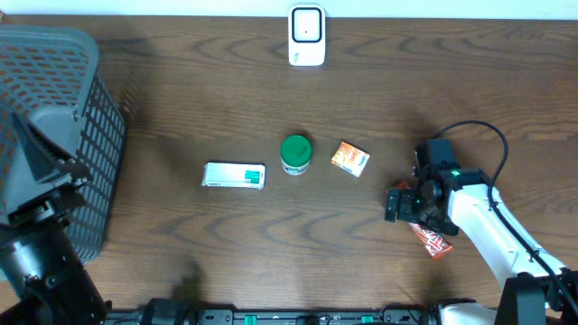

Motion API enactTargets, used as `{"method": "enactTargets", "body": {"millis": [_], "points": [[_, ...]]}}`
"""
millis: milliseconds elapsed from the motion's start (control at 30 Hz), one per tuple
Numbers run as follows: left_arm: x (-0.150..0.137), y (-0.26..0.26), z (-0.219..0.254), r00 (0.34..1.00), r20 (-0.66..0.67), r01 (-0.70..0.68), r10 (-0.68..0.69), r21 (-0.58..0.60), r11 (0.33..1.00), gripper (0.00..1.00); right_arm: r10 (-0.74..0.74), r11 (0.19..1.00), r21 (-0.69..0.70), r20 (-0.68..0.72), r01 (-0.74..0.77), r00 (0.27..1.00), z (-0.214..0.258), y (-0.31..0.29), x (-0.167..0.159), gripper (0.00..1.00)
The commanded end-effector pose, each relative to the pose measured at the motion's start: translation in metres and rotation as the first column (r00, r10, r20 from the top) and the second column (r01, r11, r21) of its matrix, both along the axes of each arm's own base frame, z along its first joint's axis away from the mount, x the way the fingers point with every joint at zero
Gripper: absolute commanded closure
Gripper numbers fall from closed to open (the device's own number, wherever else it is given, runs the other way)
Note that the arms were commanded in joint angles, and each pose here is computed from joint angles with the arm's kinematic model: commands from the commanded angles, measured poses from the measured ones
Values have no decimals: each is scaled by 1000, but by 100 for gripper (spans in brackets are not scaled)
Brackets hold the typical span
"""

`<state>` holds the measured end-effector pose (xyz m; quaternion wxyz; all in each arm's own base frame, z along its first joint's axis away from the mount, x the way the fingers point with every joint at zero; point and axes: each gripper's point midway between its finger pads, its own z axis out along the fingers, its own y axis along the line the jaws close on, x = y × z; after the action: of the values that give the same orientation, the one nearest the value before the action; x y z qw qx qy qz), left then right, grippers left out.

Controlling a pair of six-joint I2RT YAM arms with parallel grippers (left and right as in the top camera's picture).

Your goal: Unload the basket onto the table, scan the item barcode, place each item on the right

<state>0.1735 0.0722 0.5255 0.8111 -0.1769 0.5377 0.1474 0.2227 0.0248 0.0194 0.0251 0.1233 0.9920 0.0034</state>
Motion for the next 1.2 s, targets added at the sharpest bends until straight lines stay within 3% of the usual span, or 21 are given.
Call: {"method": "enactTargets", "body": {"millis": [0,400,467,600,633,800,867,967,1033,1067,1167], "points": [[-15,4,8,999,35,-18,18,1,1000,5,-28,997,-70,13,29,1000,-6,-20,2,1],[-18,4,9,999,41,-18,18,0,1000,5,-86,994,-78,-60,81,994,-32,-33,0,3],[-18,4,9,999,41,-18,18,0,1000,5,-85,995,-66,-102,78,991,-40,-31,-4,28],[-18,4,9,999,41,-18,18,0,1000,5,-78,995,46,-157,86,985,-55,-10,-8,95],[-18,4,9,999,41,-18,18,0,1000,5,-75,993,82,-159,89,984,-56,-4,-7,99],[-18,4,9,999,41,-18,18,0,1000,5,-15,945,325,-100,46,995,-42,37,13,99],[-18,4,9,999,41,-18,18,0,1000,5,21,887,462,-52,5,998,-25,60,27,99],[-18,4,9,999,38,-18,18,1,1000,5,94,711,690,96,-134,991,20,101,50,99],[-18,4,8,999,38,-18,18,1,1000,5,152,508,797,288,-325,945,63,128,63,99],[-18,4,8,999,38,-18,18,1,1000,5,165,369,812,421,-451,892,90,140,67,99],[-18,4,8,999,38,-18,18,1,1000,5,145,127,698,690,-705,709,130,151,64,99]]}}
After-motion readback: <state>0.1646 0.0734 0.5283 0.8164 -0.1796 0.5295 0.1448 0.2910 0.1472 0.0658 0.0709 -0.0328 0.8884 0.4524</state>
